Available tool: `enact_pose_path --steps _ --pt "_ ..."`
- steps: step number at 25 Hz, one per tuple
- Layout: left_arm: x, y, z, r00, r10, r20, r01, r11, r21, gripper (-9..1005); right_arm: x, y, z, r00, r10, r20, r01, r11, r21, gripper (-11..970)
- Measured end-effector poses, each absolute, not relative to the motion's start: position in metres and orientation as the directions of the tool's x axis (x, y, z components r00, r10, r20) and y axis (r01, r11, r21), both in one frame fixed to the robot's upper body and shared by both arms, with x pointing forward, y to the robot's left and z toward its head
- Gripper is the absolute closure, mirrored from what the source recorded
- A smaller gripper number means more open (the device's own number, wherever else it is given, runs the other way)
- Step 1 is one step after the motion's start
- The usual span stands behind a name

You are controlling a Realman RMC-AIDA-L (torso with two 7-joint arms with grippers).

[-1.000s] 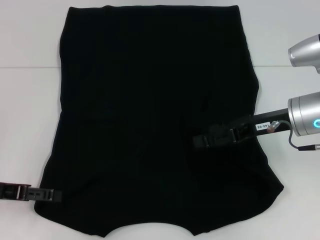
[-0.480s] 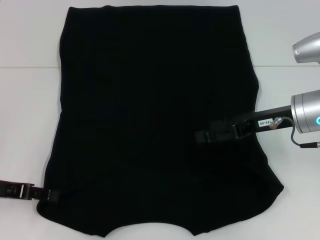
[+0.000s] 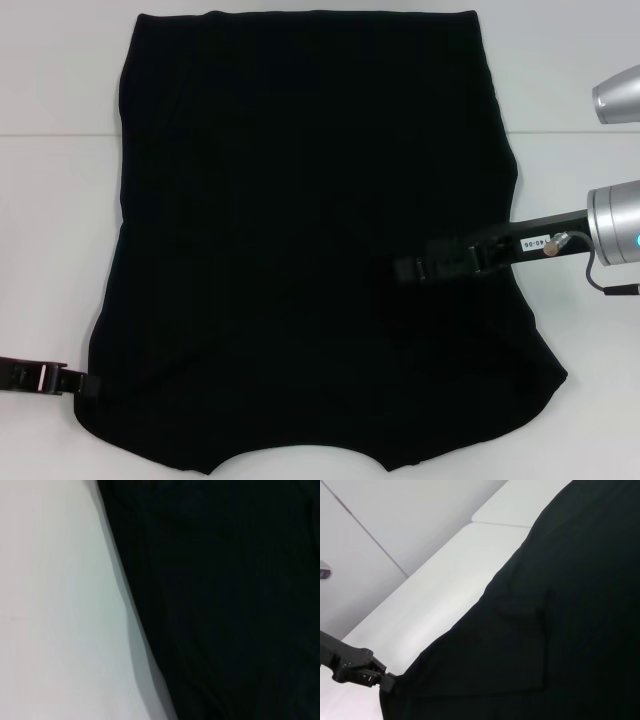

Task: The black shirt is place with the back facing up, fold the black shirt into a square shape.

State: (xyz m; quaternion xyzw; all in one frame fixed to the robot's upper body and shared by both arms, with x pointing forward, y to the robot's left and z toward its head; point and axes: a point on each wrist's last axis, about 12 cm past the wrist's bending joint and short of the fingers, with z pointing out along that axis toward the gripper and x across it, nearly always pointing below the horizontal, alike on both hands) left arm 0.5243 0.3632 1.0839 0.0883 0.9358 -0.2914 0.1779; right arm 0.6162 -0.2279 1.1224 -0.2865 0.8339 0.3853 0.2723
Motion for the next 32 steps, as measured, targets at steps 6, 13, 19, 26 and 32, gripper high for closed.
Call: enact_pose_path --steps 6,13,19,26,32 --pt "0.524 0.366 1.085 -0.915 0.037 -0.401 0.261 0.812 -0.521 871 0.614 -0.244 1.12 -0.734 -0.231 -0.638 -0.631 0.578 0.517 48" --pt "0.519 0.368 1.083 -0.908 0.021 -0.418 0.264 0.803 -0.534 954 0.59 -0.301 1.109 -0.873 -0.096 -0.478 -0.415 0.659 0.627 50" --pt "0.516 0.367 1.078 -0.907 0.011 -0.42 0.264 0.793 -0.549 953 0.561 -0.343 1.092 -0.927 -0.023 -0.375 -0.282 0.704 0.652 58" --pt "0.518 0.362 1.077 -0.903 0.019 -0.43 0.282 0.781 -0.557 953 0.551 -0.342 1.084 -0.937 -0.032 -0.347 -0.27 0.696 0.665 68" --pt "0.519 0.362 1.077 -0.902 0.02 -0.431 0.283 0.781 -0.557 953 0.556 -0.326 1.077 -0.942 -0.094 -0.321 -0.288 0.718 0.634 190"
